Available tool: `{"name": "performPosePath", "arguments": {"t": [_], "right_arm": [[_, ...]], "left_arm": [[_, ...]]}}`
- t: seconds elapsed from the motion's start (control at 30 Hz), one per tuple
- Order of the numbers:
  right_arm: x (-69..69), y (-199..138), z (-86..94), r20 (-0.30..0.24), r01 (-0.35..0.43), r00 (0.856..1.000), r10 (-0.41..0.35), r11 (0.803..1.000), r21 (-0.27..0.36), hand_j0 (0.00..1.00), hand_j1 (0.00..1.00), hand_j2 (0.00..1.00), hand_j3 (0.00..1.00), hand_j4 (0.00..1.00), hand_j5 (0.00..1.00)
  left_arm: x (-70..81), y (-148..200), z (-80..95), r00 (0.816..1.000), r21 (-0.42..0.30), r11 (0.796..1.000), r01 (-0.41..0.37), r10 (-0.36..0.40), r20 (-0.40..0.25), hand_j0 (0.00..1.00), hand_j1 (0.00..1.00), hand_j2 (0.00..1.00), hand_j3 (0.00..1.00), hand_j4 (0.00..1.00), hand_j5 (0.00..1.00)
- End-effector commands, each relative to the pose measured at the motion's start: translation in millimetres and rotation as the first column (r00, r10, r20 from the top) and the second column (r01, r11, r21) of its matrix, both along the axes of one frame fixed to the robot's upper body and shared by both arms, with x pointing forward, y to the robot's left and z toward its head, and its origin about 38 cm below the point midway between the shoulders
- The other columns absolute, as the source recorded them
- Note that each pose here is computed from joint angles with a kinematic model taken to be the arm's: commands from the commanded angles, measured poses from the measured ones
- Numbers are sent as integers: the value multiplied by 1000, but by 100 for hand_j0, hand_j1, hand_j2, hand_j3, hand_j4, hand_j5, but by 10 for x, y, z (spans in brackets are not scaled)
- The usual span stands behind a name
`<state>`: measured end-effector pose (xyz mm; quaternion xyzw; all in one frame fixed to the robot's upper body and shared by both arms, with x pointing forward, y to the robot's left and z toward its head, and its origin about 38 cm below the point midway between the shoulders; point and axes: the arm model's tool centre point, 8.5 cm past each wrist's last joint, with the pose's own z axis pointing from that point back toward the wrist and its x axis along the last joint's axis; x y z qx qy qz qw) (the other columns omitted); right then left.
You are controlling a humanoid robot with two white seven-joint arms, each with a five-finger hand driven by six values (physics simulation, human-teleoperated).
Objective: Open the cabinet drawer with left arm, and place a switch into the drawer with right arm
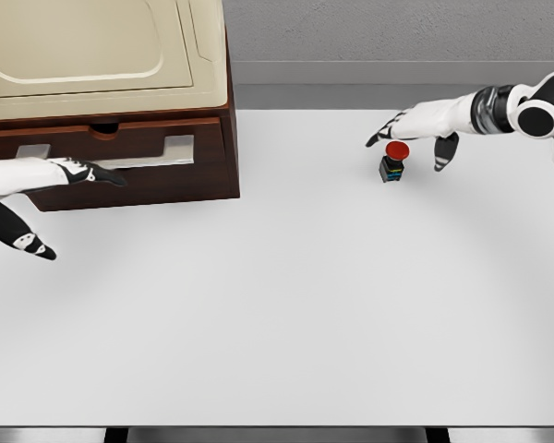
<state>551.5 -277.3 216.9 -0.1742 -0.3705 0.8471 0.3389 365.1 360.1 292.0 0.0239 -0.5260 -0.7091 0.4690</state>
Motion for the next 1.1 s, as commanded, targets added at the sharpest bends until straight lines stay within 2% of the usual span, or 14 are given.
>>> {"name": "performPosePath", "arguments": {"t": [0.0,0.2,0.27,0.37,0.67,0.8,1.07], "right_arm": [[9,-19,-28,-7,12,1000,-12,1000,-1,100,100,100,100,100,100],[11,-5,-58,-15,10,1000,-11,1000,-11,100,100,100,100,100,100],[14,17,-63,-16,8,1000,-8,1000,-9,100,100,100,100,100,100],[21,23,-49,-13,7,1000,-8,1000,-9,100,100,100,100,100,100],[45,162,-21,-7,-14,1000,14,1000,2,100,100,100,100,100,100],[66,145,-55,-17,3,1000,-3,1000,2,100,100,100,100,100,100],[61,145,-70,-20,3,1000,-3,1000,0,100,100,100,100,100,100]], "left_arm": [[-24,28,27,1000,-10,1000,3,-3,-3,100,100,100,100,100,100],[94,115,206,998,-48,997,-67,67,10,100,100,100,100,100,100],[189,118,170,995,-57,993,-99,99,4,100,100,100,100,100,100],[234,138,121,994,-62,992,-113,113,-4,100,100,100,100,100,100],[265,162,12,992,-59,990,-127,126,-23,100,100,100,100,100,100],[260,167,-59,991,-54,990,-130,128,-37,100,100,100,100,100,100],[197,138,-153,995,-34,995,-94,92,-50,100,100,100,100,100,100]]}}
